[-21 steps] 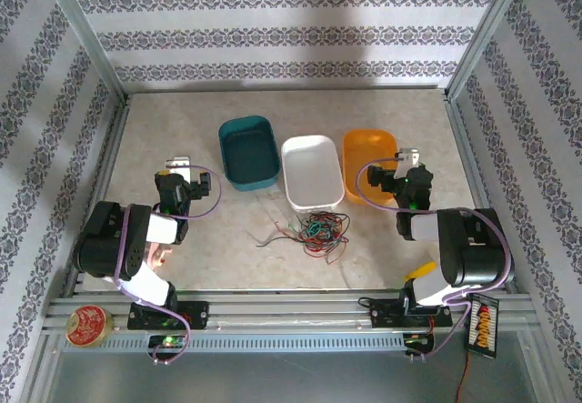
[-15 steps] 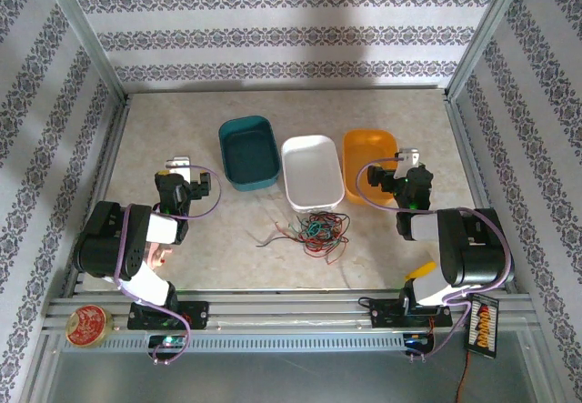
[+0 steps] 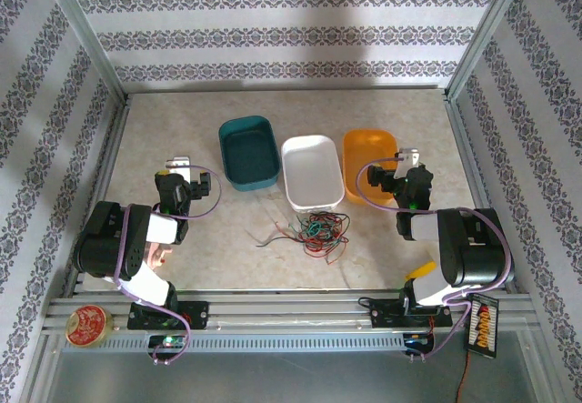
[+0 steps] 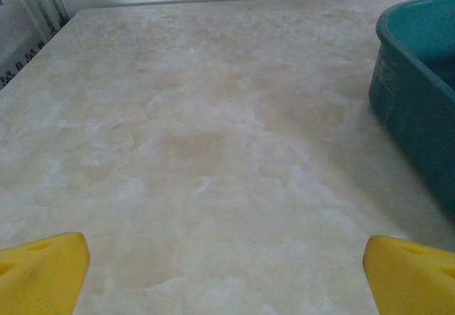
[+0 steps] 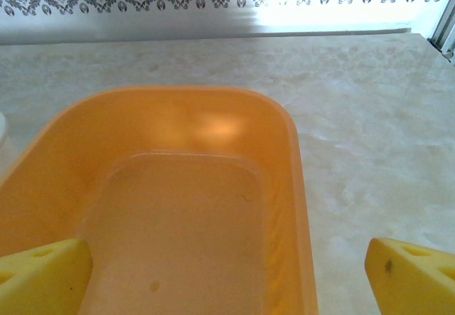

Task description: Untangle the cables

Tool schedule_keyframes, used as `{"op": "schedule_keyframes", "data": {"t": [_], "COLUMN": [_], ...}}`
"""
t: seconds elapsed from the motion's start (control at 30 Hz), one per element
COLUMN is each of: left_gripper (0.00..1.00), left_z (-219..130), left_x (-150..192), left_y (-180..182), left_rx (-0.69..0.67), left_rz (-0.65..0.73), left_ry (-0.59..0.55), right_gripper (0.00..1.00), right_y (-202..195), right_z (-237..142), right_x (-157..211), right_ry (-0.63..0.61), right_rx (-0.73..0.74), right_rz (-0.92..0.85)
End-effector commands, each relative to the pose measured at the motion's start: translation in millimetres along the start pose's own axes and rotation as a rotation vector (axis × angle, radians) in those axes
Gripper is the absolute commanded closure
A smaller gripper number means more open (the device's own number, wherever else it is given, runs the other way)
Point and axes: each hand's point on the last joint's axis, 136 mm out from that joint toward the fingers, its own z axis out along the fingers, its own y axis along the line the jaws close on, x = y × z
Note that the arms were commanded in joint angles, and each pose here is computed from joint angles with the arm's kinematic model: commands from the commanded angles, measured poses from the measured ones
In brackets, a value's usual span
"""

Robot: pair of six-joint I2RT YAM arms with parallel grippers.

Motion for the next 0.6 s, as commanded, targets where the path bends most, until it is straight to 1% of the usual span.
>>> {"op": "schedule_keyframes", "data": {"t": [0.0,0.43,0.5,0.57], "left_gripper": [0.01,0.01,0.01,0.01], "left_z": [1.8,1.3,1.4,-0.4], "left_x": [-13.9,-14.2,-14.4,-23.9], "left_y": [0.6,8.5,8.5,10.1], "left_rx": [0.004,-0.035,-0.035,-0.042], "left_rz": [-0.008,-0.033,-0.032,-0.034], "left_ry": [-0.047,-0.05,-0.05,-0.06], "right_gripper": [0.02,0.02,0.02,0.02], "right_y": [4.0,1.9,2.7,7.7], "right_z": [2.2,2.7,1.9,-4.0], "right_x": [-7.6,-7.4,-16.1,-35.1], "right_ry": [-0.028,-0.025,-0.041,0.006], "right_rx": [-0.019,-0.013,-0.016,-0.021], "right_rz": [-0.008,0.001,0.003,-0.012]}}
